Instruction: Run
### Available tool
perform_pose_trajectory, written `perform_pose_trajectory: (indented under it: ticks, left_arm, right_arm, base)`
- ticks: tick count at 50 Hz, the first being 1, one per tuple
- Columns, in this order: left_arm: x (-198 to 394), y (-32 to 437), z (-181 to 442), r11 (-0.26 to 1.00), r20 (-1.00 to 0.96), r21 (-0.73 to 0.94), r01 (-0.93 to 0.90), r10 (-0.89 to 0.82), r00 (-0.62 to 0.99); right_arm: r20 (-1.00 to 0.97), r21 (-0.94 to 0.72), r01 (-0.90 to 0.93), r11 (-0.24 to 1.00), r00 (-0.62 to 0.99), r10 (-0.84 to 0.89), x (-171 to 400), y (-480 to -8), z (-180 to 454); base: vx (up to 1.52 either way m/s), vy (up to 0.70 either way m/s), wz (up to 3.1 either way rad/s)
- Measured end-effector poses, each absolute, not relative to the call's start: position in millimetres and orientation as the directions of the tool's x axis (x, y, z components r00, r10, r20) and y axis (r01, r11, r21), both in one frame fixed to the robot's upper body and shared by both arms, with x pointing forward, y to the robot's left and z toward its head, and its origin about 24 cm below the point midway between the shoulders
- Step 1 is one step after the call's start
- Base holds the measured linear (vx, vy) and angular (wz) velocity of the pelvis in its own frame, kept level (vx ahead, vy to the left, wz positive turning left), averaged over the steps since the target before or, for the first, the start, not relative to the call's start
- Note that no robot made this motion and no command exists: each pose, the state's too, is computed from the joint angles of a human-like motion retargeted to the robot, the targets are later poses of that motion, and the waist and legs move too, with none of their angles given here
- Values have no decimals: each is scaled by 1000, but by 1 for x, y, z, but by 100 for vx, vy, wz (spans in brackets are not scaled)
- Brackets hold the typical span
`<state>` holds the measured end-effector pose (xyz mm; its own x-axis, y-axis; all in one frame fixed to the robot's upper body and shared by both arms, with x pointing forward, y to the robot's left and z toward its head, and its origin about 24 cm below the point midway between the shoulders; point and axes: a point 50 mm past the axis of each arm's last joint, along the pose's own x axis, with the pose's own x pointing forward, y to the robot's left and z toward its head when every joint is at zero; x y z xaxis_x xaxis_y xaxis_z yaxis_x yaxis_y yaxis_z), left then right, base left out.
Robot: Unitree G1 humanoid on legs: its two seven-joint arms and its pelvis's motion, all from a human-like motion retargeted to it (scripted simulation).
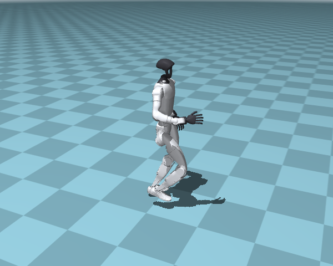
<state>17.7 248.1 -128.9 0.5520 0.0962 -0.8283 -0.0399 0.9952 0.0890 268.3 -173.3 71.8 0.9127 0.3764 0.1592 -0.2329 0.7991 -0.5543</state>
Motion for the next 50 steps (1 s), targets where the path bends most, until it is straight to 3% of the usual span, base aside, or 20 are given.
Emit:
perform_pose_trajectory:
  ticks: [8,15,24,32,35,40,45,50]
  left_arm:
    - [36,265,-132,965,-810,263,20,209,548]
    - [91,250,-126,942,-694,335,29,227,683]
    - [186,209,-78,947,-373,318,39,87,924]
    - [234,169,-30,958,-130,257,127,-96,987]
    - [232,156,-31,946,-148,245,211,-178,973]
    - [199,152,-67,914,-338,237,329,-240,910]
    - [146,169,-108,922,-561,200,332,-170,810]
    - [106,189,-123,957,-662,175,232,-60,747]
  right_arm:
    - [-82,-593,-284,754,952,294,241,-190,10]
    - [-354,-596,-398,698,910,217,205,-200,-56]
    - [-567,-625,-461,630,823,40,150,-242,-99]
    - [-729,-599,-577,555,680,-79,107,-272,-122]
    - [-754,-569,-603,559,654,-63,107,-264,-128]
    - [-698,-582,-579,572,716,15,147,-238,-121]
    - [-542,-647,-508,568,831,127,208,-212,-90]
    - [-373,-695,-429,577,901,221,244,-196,-52]
  base:
    - [-4,-1,12]
    - [2,-13,-19]
    - [-6,-17,-8]
    - [-3,-5,-1]
    - [4,7,15]
    - [7,13,6]
    - [6,14,-5]
    - [1,10,3]
